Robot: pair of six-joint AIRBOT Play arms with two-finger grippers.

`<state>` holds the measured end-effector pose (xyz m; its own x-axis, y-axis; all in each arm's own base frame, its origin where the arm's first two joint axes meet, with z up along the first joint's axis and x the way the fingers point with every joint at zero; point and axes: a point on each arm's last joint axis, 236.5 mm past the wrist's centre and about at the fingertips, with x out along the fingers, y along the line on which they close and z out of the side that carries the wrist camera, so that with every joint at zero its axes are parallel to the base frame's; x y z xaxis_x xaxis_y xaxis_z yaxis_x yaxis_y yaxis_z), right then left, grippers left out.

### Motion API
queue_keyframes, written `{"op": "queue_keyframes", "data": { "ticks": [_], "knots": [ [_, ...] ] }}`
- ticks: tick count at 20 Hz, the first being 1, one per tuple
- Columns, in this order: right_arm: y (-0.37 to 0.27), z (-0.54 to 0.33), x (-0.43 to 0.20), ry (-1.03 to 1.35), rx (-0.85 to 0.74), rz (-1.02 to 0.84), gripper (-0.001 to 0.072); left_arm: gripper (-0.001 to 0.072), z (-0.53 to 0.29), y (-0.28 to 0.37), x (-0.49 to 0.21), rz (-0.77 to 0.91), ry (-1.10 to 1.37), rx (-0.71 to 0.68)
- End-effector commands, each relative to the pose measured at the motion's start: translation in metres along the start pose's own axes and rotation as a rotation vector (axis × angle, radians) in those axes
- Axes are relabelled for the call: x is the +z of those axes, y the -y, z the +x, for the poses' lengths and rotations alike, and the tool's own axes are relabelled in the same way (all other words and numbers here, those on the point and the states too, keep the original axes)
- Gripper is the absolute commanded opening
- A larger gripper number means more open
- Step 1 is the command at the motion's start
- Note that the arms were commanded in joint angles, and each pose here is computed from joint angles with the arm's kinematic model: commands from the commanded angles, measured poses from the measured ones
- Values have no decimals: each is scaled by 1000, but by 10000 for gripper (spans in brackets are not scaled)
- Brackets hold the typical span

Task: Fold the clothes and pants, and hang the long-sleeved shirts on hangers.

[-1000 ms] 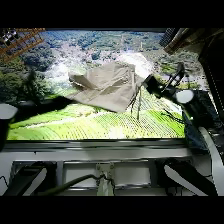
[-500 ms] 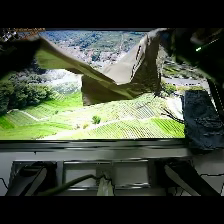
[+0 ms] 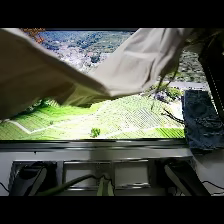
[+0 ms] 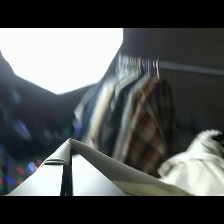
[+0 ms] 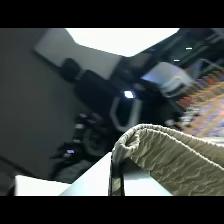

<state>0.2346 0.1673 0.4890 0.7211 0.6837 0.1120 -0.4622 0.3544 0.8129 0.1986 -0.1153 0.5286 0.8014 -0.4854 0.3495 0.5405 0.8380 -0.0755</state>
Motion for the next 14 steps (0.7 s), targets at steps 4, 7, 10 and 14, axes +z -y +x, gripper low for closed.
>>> {"op": "queue_keyframes", "data": {
  "ticks": [4, 7, 10, 14],
  "knots": [
    [-26, -33, -19, -11, 11, 163, 33, -3, -1, -9, 4, 56, 5, 41],
    [29, -18, -16, -20, -176, 215, 33, -3, 33, -34, -34, 14, -96, 55],
    [106, 11, -25, -102, -359, 265, 33, -3, 74, -65, -116, -60, -313, 53],
    [235, 55, -45, -188, -568, 341, 32, -4, 113, -102, -242, -182, -595, 49]
  ]
}}
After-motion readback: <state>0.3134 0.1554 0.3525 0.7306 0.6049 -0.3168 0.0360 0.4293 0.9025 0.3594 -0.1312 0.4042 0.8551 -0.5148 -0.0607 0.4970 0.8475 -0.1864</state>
